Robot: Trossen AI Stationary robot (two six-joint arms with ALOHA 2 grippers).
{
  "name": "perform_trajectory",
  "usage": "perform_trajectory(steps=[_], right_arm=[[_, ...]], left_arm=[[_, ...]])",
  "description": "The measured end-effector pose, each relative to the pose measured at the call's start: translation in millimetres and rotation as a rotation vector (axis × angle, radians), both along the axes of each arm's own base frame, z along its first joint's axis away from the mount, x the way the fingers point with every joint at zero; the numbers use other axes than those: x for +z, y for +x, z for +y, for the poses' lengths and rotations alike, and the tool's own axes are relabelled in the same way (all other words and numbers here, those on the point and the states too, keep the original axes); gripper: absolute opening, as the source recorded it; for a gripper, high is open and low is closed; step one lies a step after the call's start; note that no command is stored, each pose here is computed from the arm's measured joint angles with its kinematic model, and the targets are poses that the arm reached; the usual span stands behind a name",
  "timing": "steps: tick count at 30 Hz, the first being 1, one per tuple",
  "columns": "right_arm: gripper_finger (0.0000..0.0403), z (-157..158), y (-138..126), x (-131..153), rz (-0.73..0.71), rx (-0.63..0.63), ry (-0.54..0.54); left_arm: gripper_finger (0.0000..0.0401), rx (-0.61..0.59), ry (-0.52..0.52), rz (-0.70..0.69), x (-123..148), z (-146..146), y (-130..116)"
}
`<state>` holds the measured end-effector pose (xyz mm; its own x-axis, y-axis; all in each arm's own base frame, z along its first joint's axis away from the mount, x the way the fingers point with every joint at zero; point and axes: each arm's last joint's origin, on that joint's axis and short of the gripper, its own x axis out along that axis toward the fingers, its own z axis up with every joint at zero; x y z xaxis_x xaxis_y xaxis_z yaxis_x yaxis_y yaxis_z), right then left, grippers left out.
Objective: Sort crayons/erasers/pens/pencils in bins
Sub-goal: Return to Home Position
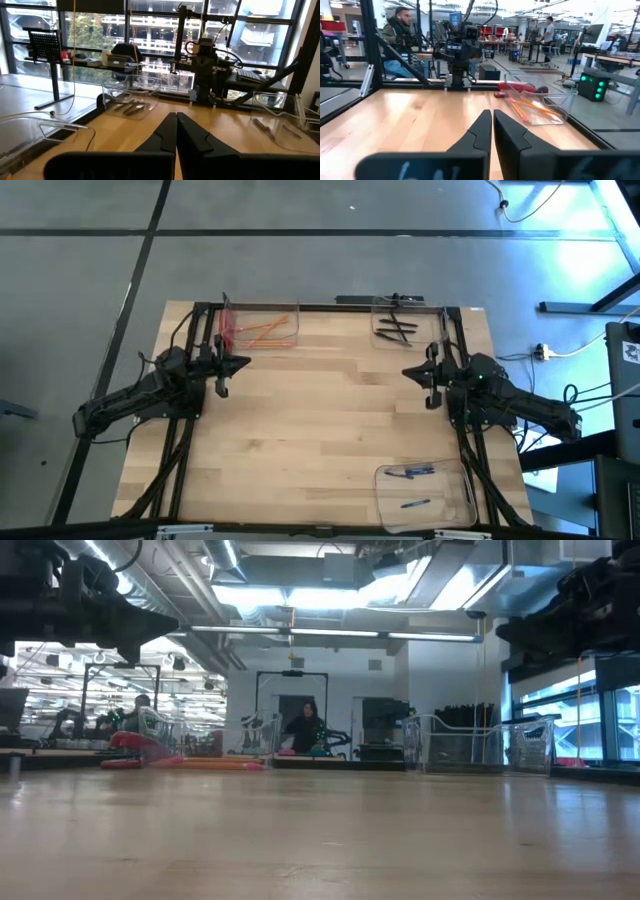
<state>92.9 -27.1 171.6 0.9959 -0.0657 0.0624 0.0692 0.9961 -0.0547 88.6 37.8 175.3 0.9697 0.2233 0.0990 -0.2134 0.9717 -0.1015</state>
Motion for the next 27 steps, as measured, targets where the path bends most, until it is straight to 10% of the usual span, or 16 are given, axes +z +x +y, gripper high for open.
perform_trajectory(steps=[27], right_arm=[[0.0028,-0.3,0.0,-0.1,-0.001,-0.007,0.032]], left_arm=[[0.0000,0.002,0.000,0.000,0.0,0.0,0.0]])
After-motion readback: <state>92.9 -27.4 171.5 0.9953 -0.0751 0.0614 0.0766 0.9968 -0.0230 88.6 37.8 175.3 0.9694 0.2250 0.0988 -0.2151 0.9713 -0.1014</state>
